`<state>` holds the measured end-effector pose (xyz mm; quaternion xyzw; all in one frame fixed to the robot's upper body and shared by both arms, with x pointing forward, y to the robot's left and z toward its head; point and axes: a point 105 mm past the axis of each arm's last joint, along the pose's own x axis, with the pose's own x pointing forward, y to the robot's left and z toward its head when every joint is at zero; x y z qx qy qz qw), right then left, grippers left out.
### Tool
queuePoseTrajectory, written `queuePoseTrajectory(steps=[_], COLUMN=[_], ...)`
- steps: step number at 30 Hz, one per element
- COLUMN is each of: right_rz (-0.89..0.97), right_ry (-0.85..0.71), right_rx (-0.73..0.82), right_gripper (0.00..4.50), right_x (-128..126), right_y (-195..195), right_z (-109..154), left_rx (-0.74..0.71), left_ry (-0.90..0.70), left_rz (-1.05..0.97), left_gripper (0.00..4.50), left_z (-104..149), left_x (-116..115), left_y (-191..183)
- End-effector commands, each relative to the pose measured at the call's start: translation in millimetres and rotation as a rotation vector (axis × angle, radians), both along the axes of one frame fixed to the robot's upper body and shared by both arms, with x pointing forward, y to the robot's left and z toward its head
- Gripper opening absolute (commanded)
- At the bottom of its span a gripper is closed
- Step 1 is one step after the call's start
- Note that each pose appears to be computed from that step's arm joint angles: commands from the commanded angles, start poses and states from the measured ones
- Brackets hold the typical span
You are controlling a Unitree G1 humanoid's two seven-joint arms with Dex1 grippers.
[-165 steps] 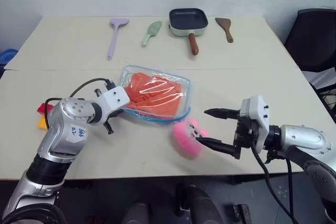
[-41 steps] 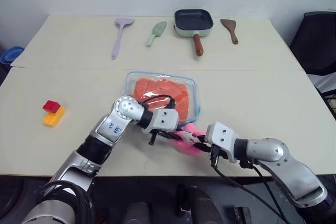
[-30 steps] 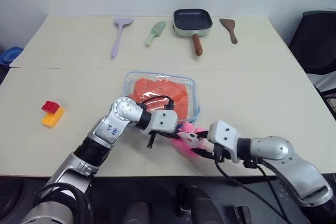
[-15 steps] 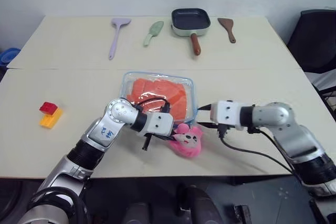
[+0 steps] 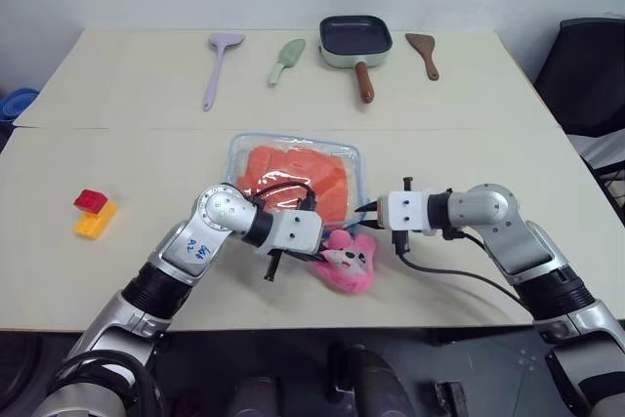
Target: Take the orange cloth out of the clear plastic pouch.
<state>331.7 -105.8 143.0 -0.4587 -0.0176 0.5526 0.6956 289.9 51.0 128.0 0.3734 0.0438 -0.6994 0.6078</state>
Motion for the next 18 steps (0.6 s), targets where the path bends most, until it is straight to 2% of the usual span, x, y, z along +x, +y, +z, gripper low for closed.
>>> queuePoseTrajectory(steps=[1, 5, 18], right_rz=[0.033, 0.037, 0.028], right_ry=[-0.043, -0.056, -0.104], right_rx=[-0.014, -0.046, -0.069], right_gripper=[0.03, 0.03, 0.03], right_x=[0.7, 2.6, 5.6], right_y=[-0.4, -6.2, -29.1], right_z=[10.2, 11.1, 14.9], left_rx=[0.010, 0.010, 0.000], left_ry=[-0.018, -0.015, -0.012], left_rz=[0.011, 0.041, 0.342], left_gripper=[0.00, 0.00, 0.00], left_z=[0.4, 0.9, 15.0], left_x=[0.1, 0.3, -0.7], left_y=[3.9, 13.9, 95.3])
